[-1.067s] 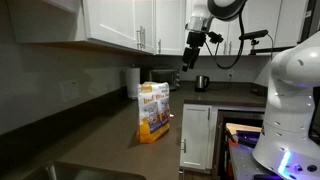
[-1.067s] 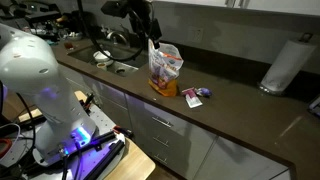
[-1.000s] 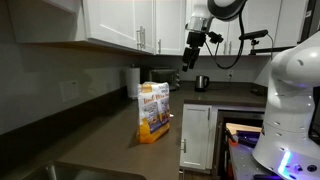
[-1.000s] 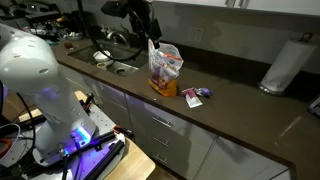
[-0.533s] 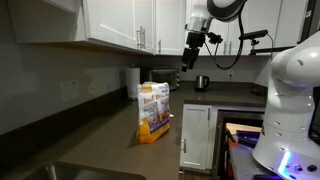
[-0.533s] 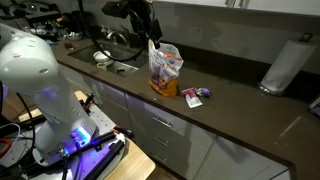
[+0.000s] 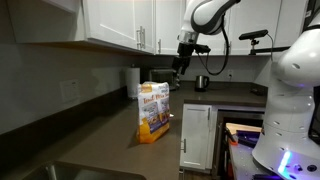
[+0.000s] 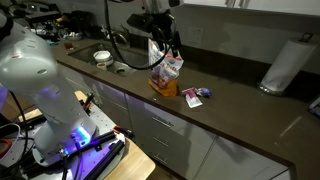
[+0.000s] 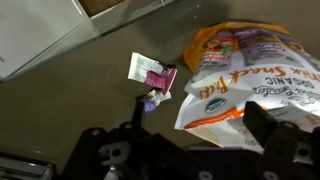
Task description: Take one of the small packets and put it inside the large package
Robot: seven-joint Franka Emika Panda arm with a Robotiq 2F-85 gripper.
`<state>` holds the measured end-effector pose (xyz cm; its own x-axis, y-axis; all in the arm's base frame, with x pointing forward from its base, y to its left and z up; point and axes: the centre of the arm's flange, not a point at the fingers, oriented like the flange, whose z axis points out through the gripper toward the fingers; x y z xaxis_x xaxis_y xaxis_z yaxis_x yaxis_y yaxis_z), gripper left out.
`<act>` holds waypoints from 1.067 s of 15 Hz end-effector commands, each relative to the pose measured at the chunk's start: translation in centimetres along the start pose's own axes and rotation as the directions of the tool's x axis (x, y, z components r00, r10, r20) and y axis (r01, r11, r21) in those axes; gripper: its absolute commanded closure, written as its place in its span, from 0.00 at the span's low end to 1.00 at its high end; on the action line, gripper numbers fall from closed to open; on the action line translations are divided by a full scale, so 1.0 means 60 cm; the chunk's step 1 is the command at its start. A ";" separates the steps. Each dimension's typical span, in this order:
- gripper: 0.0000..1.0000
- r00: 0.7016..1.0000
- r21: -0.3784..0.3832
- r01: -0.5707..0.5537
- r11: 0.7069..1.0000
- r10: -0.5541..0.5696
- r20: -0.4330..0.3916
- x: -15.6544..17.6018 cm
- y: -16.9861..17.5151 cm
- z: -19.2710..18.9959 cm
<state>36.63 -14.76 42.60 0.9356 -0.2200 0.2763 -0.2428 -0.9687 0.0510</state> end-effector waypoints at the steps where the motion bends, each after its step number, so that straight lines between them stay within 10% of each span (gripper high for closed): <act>1: 0.00 0.999 -0.026 0.001 1.000 0.000 0.040 0.080 0.056 0.029; 16: 0.00 0.960 -0.003 -0.152 0.988 0.149 0.238 0.149 0.152 0.246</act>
<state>44.91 -25.05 33.50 0.9253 -0.3717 0.0758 -0.3757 -0.9255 0.0473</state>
